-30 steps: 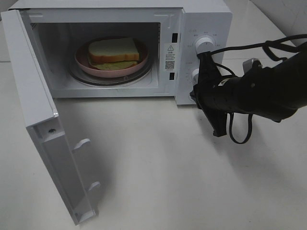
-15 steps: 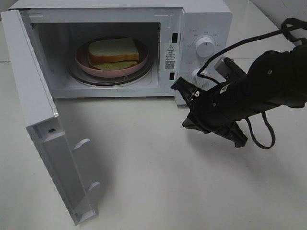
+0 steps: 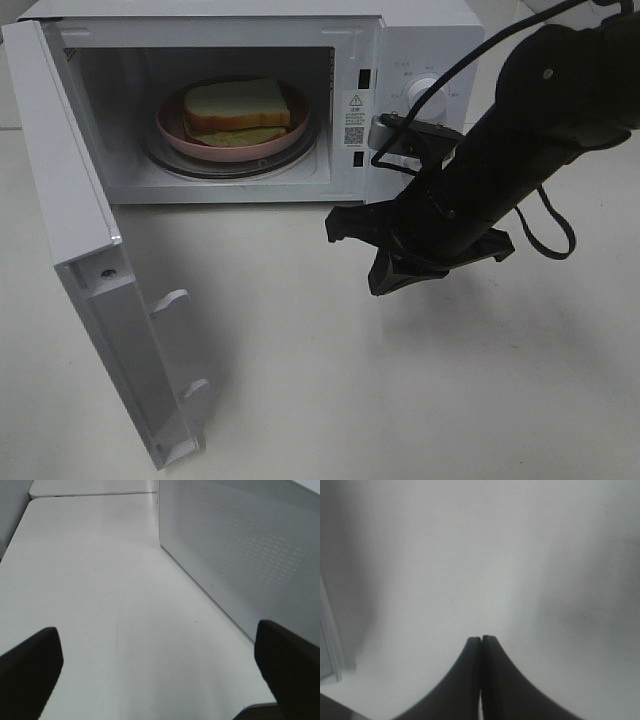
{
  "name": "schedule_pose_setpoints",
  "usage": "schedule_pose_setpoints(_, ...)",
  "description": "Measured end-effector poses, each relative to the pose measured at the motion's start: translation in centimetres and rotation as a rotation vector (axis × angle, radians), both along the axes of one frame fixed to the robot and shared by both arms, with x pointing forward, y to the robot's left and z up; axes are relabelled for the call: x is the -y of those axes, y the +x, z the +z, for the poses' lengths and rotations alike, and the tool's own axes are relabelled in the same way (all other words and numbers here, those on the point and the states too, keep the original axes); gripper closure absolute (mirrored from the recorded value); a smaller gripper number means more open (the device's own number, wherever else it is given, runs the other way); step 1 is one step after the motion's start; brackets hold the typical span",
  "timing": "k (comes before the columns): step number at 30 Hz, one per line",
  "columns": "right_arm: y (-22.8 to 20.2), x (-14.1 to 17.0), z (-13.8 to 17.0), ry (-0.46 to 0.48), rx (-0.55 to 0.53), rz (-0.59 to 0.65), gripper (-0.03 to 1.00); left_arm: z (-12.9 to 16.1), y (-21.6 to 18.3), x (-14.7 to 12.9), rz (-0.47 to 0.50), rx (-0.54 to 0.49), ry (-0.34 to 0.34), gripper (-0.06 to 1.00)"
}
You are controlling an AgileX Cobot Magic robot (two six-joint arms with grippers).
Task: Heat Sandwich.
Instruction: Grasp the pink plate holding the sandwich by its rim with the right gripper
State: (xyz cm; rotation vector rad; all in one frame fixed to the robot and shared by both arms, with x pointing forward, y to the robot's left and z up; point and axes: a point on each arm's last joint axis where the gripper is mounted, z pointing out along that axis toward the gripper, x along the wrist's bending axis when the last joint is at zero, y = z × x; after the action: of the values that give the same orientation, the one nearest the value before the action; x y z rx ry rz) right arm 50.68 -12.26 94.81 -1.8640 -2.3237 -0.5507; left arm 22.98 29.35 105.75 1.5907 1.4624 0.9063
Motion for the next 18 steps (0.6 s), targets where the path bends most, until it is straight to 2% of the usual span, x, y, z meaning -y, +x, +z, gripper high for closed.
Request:
schedule_pose_setpoints(2,-0.2,0.0,0.1,-0.020,0.000,0.110,0.95,0.0,0.0,0.0,0.000,0.000,0.000,-0.05)
schedule_pose_setpoints(3,-0.5,0.0,0.2,-0.038,0.008,0.230,0.94,0.0,0.0,0.0,0.000,0.000,0.000,-0.05)
schedule_pose_setpoints(4,-0.5,0.0,0.2,-0.045,0.015,0.281,0.94,0.0,0.0,0.0,0.000,0.000,0.000,-0.05)
schedule_pose_setpoints(5,-0.5,0.0,0.2,-0.045,0.015,0.281,0.94,0.0,0.0,0.0,0.000,0.000,0.000,-0.05)
schedule_pose_setpoints(7,-0.8,0.1,0.2,-0.061,0.031,0.409,0.93,0.0,0.0,0.0,0.000,0.000,0.000,-0.05)
schedule_pose_setpoints(8,-1.1,0.2,0.2,-0.073,0.041,0.535,0.92,0.0,0.0,0.0,0.000,0.000,0.000,-0.05)
schedule_pose_setpoints(10,-1.2,0.2,0.2,-0.075,0.041,0.584,0.92,0.0,0.0,0.0,0.000,0.000,0.000,-0.05)
schedule_pose_setpoints(12,-1.6,0.3,0.2,-0.080,0.055,0.740,0.92,0.0,0.0,0.0,0.000,0.000,0.000,-0.05)
schedule_pose_setpoints(15,-1.7,0.4,0.1,-0.087,0.073,0.832,0.91,0.0,0.0,0.0,0.000,0.000,0.000,-0.05)
schedule_pose_setpoints(16,-1.7,0.5,0.1,-0.102,0.098,0.927,0.91,0.0,0.0,0.0,0.000,0.000,0.000,-0.05)
schedule_pose_setpoints(18,-1.7,0.7,0.1,-0.126,0.124,1.030,0.91,0.0,0.0,0.0,0.000,0.000,0.000,-0.05)
